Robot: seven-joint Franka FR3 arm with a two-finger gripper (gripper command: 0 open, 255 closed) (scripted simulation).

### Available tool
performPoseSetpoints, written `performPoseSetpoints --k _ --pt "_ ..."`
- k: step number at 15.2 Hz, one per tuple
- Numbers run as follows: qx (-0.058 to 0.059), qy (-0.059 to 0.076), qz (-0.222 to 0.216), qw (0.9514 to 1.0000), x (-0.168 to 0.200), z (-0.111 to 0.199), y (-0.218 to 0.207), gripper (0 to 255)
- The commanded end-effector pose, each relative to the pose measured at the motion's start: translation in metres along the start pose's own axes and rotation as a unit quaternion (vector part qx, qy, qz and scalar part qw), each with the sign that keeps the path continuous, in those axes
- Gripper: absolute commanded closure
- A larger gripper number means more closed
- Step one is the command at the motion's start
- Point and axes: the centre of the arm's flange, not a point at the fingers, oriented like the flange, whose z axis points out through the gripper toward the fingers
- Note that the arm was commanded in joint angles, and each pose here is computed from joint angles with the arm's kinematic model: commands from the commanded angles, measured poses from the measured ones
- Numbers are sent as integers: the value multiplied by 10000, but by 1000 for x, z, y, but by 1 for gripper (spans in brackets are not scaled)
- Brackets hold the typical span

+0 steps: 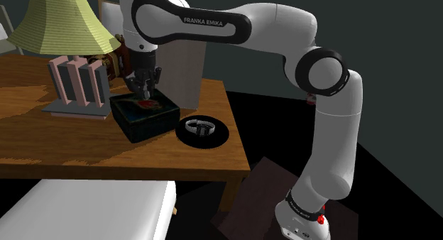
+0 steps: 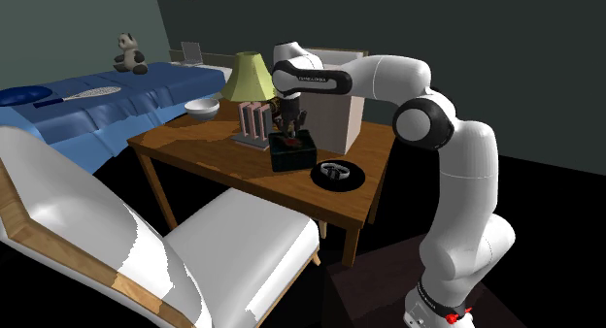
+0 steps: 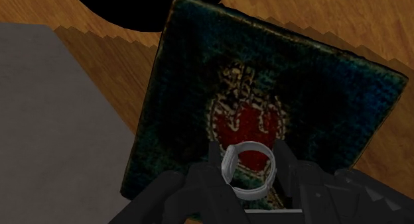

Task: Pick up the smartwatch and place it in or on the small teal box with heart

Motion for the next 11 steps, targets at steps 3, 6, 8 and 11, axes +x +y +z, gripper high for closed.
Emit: performPoseSetpoints --k 3,6,8,11 --pt "0 0 0 10000 0 0 0 0" --pt "0 0 0 10000 0 0 0 0" --pt "0 0 0 10000 0 -26 0 0" --pt "0 0 0 10000 0 -50 0 0"
